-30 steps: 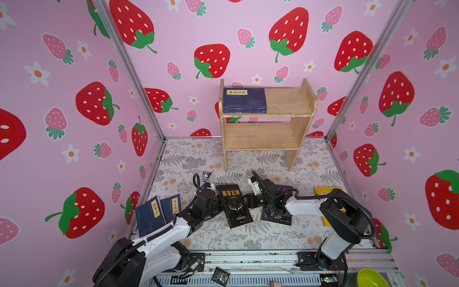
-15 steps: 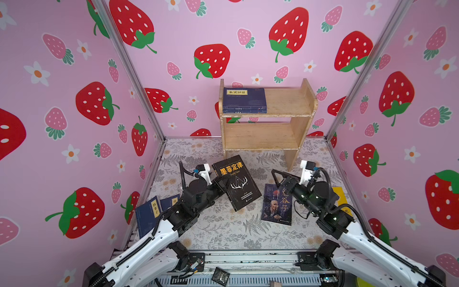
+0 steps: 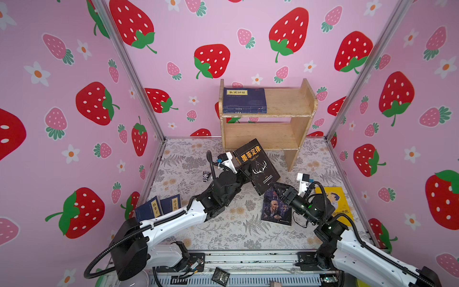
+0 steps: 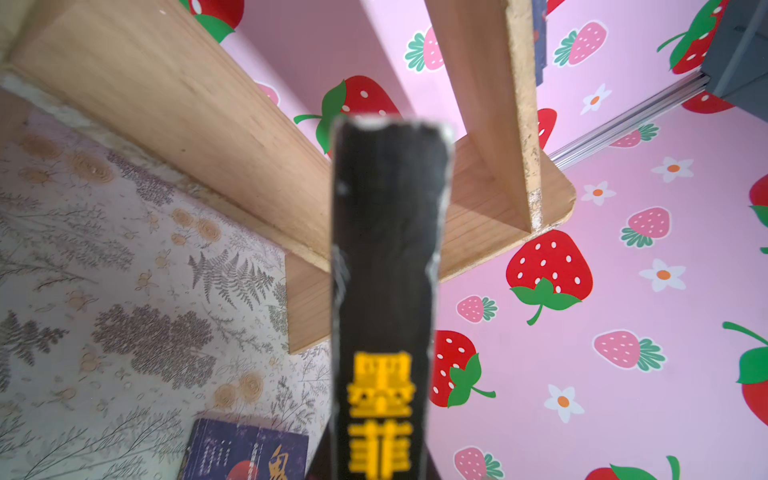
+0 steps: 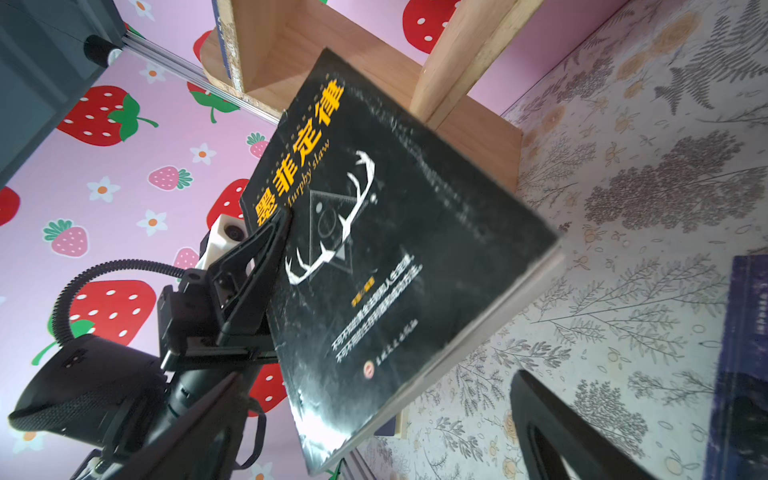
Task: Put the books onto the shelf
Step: 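Lift the black book upright with both grippers toward the shelf, then carry the black book toward the lower shelf with both grippers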
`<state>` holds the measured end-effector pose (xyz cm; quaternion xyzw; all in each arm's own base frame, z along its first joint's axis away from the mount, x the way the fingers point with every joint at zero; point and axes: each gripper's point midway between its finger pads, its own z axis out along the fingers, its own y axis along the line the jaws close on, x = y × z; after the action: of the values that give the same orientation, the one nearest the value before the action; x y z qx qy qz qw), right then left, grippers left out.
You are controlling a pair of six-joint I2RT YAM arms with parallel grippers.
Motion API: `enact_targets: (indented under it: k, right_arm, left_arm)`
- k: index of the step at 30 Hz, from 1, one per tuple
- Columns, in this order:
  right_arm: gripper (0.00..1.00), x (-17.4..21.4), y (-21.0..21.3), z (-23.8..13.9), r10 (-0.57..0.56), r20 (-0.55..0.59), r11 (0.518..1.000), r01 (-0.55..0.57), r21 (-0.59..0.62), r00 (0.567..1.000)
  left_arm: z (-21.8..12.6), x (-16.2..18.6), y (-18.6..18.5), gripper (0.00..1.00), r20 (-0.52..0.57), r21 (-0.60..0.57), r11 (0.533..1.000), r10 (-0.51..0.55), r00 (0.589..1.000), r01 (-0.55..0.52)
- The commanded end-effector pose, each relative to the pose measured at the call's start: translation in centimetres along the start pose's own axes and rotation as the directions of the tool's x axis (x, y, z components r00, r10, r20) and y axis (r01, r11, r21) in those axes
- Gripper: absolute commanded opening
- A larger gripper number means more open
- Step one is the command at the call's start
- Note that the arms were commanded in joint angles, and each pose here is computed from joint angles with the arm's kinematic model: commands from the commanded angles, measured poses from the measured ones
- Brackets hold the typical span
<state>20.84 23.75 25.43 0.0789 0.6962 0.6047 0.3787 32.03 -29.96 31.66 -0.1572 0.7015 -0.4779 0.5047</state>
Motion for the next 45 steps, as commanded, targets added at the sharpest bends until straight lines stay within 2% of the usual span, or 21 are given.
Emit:
enact_targets:
  k: [1,6,9,12,17,20,21,22,23,25,27,28,31,34,38,42,45]
  right_arm:
    - [1.00,-0.7,2.9,0.2,0.064,0.011,0.989,-0.062,-0.133,0.998]
    - [1.00,-0.3,2.4,1.9,0.101,-0.010,0.983,-0.101,-0.151,0.995]
    - [1.00,-0.8,2.0,2.8,0.128,0.026,0.977,-0.122,-0.177,0.991]
    - [0.91,-1.9,2.6,3.1,0.134,0.066,0.965,-0.115,-0.235,0.989]
    - [0.59,-2.3,3.8,4.1,0.149,0.060,0.943,-0.123,-0.308,0.987]
    - [0.39,-2.6,2.7,4.2,0.194,0.073,0.939,-0.163,-0.302,0.978]
    - [0.26,-2.7,2.4,4.2,0.210,0.080,0.936,-0.177,-0.303,0.974]
    - [0.19,-3.0,2.2,4.0,0.223,0.088,0.934,-0.187,-0.304,0.971]
    - [0.15,-3.1,1.9,4.0,0.228,0.093,0.935,-0.191,-0.300,0.969]
    - [0.13,-3.4,1.7,4.0,0.227,0.097,0.938,-0.191,-0.290,0.969]
    - [0.09,-3.8,1.3,4.1,0.224,0.106,0.944,-0.188,-0.272,0.969]
    - [0.06,-4.1,1.2,4.1,0.219,0.111,0.947,-0.183,-0.265,0.969]
    - [0.06,-5.0,1.2,4.1,0.187,0.114,0.958,-0.155,-0.241,0.976]
    - [0.06,-5.7,1.4,4.1,0.134,0.084,0.970,-0.113,-0.217,0.987]
    - [0.05,-5.8,2.5,4.7,-0.019,-0.077,0.981,0.003,-0.194,0.997]
    - [0.04,-5.5,3.1,5.1,-0.156,-0.212,0.980,0.125,-0.152,0.965]
    - [0.04,-6.0,3.8,4.9,-0.204,-0.248,0.973,0.167,-0.163,0.947]
  left_arm:
    - [-0.1,-5.4,-7.0,0.00,0.174,0.187,0.980,-0.095,0.980,0.062]
    - [1.2,-4.7,-7.9,0.00,0.152,0.230,0.969,-0.125,0.980,0.088]
    - [1.6,-4.2,-8.2,0.00,0.127,0.243,0.964,-0.140,0.982,0.106]
    - [1.8,-4.1,-7.8,0.00,0.134,0.241,0.963,-0.158,0.978,0.122]
    - [2.1,-3.9,-7.0,0.00,0.143,0.227,0.965,-0.163,0.976,0.128]
    - [2.2,-3.7,-6.7,0.00,0.143,0.227,0.965,-0.170,0.975,0.135]
    - [2.2,-3.6,-6.5,0.00,0.144,0.223,0.965,-0.172,0.975,0.137]
    - [2.2,-3.5,-6.4,0.00,0.141,0.218,0.966,-0.170,0.975,0.136]
    - [2.3,-3.4,-6.2,0.00,0.137,0.213,0.967,-0.169,0.976,0.138]
    - [2.5,-3.2,-5.8,0.08,0.124,0.205,0.969,-0.169,0.978,0.141]
    - [2.6,-3.0,-5.3,0.21,0.108,0.195,0.970,-0.167,0.980,0.144]
    - [2.6,-3.0,-4.9,0.28,0.102,0.189,0.971,-0.168,0.980,0.147]
    - [2.7,-3.1,-3.9,0.56,0.076,0.177,0.972,-0.169,0.983,0.154]
    - [2.8,-3.6,-2.7,0.75,0.008,0.166,0.974,-0.156,0.988,0.153]
    - [2.4,-4.1,-0.8,0.81,-0.185,0.162,0.978,-0.104,0.977,0.135]
    - [0.4,-4.8,0.2,0.83,-0.346,0.193,0.975,-0.034,0.938,0.106]
    - [-1.2,-4.7,0.8,0.83,-0.426,0.174,0.985,0.058,0.903,0.019]
